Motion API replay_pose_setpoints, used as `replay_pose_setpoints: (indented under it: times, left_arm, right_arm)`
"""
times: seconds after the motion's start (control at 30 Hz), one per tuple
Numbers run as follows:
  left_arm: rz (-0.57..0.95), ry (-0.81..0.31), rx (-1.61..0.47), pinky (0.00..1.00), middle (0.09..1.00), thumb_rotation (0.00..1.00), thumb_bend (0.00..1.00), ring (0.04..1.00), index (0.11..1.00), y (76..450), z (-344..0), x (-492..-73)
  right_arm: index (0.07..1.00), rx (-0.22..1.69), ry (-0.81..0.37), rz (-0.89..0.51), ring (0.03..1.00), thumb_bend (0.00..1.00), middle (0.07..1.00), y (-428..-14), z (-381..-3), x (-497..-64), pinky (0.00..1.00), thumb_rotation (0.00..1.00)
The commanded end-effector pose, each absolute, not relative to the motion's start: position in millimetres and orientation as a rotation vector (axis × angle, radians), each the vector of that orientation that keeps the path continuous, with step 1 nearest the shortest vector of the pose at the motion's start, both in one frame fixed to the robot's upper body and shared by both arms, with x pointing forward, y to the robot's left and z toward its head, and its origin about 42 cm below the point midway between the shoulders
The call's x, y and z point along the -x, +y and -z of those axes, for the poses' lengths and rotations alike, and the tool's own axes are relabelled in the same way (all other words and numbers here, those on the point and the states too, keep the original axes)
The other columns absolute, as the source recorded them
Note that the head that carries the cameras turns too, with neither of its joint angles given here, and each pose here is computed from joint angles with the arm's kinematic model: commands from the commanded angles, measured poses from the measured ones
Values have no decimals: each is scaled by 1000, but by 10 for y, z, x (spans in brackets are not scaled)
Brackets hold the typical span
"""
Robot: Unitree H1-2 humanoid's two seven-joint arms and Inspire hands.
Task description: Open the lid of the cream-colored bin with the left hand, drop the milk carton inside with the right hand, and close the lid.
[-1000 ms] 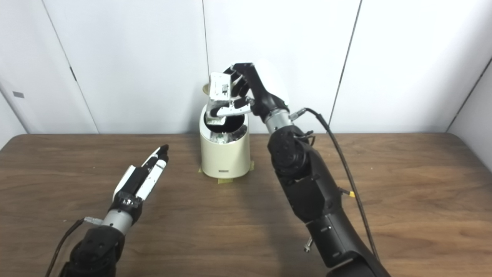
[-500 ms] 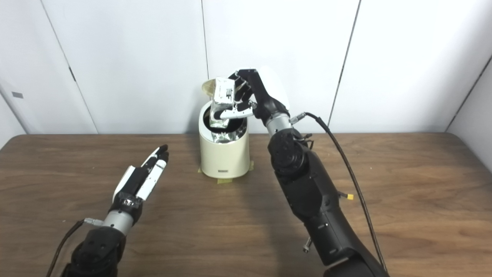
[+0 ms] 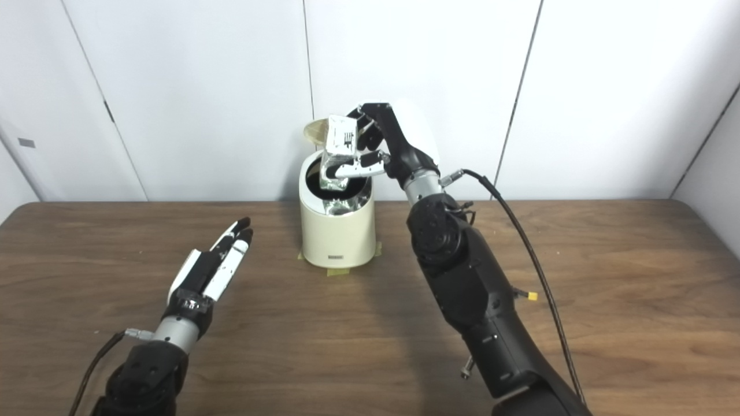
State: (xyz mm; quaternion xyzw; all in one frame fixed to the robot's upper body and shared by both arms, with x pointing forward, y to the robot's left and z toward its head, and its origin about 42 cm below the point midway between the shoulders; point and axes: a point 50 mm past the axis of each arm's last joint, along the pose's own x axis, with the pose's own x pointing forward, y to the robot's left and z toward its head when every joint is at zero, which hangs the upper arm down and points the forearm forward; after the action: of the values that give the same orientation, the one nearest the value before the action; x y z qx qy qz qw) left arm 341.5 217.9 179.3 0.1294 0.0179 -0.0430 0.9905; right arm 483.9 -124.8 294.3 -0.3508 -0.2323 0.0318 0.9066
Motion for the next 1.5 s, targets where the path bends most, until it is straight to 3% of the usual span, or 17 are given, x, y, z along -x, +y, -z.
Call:
replay_pose_setpoints:
  times: [0.0, 0.03, 0.13, 0.2, 0.23, 0.33, 0.43, 0.83, 0.97, 1.0, 1.03, 1.1, 1.4, 1.47]
  left_arm:
    - [68, -37, -259, 1000, 958, 884, 384, 1000, 974, 2175, -1982, -3455]
    - [66, -37, -259, 1000, 958, 882, 381, 1000, 974, 2180, -1982, -3453]
    - [65, -39, -272, 1000, 953, 884, 390, 1000, 969, 2200, -1964, -3460]
    - [64, -39, -271, 1000, 952, 887, 388, 1000, 965, 2200, -1954, -3465]
    - [65, -39, -266, 1000, 950, 878, 381, 1000, 964, 2196, -1951, -3469]
    - [70, -40, -260, 1000, 951, 859, 371, 1000, 962, 2181, -1952, -3471]
    - [78, -44, -282, 1000, 950, 848, 362, 992, 955, 2187, -1947, -3470]
    - [85, -60, -376, 963, 946, 874, 301, 972, 940, 2229, -1951, -3448]
    - [85, -57, -379, 960, 946, 881, 292, 969, 942, 2230, -1951, -3440]
    - [84, -58, -380, 962, 947, 876, 292, 968, 943, 2230, -1949, -3439]
    - [85, -60, -375, 962, 946, 872, 293, 968, 943, 2230, -1947, -3439]
    - [83, -57, -359, 954, 946, 853, 297, 966, 942, 2231, -1941, -3437]
    - [68, -72, -357, 938, 944, 852, 318, 963, 942, 2264, -1980, -3489]
    - [60, -82, -338, 982, 936, 849, 331, 965, 935, 2256, -2036, -3526]
  right_arm:
    - [473, 755, -632, -42, 493, 517, 538, -1185, -3365, -4855, 497, 0]
    - [472, 787, -632, -40, 552, 518, 543, -1183, -3363, -4853, 519, 0]
    - [492, 854, -615, -41, 824, 521, 748, -1180, -3350, -4856, 794, 115]
    - [495, 893, -600, -45, 911, 523, 799, -1175, -3348, -4864, 882, 130]
    - [605, 904, -598, -48, 950, 728, 822, -1173, -3347, -4868, 925, 95]
    - [672, 927, -598, -55, 986, 871, 833, -1167, -3349, -4872, 965, 91]
    - [671, 957, -599, -70, 988, 898, 827, -1161, -3343, -4875, 946, 119]
    - [626, 943, -592, -86, 923, 895, 757, -1161, -3349, -4855, 874, 114]
    - [608, 889, -603, -79, 808, 889, 701, -1180, -3361, -4839, 748, 81]
    - [592, 844, -605, -82, 704, 866, 654, -1185, -3364, -4831, 654, 50]
    - [545, 807, -613, -80, 611, 702, 570, -1192, -3367, -4820, 558, 25]
    - [530, 773, -628, -69, 455, 556, 510, -1211, -3375, -4790, 419, 5]
    - [486, 684, -631, -21, 422, 521, 499, -1385, -3368, -4623, 378, 0]
    - [483, 675, -614, -7, 430, 521, 496, -1445, -3363, -4579, 377, 0]
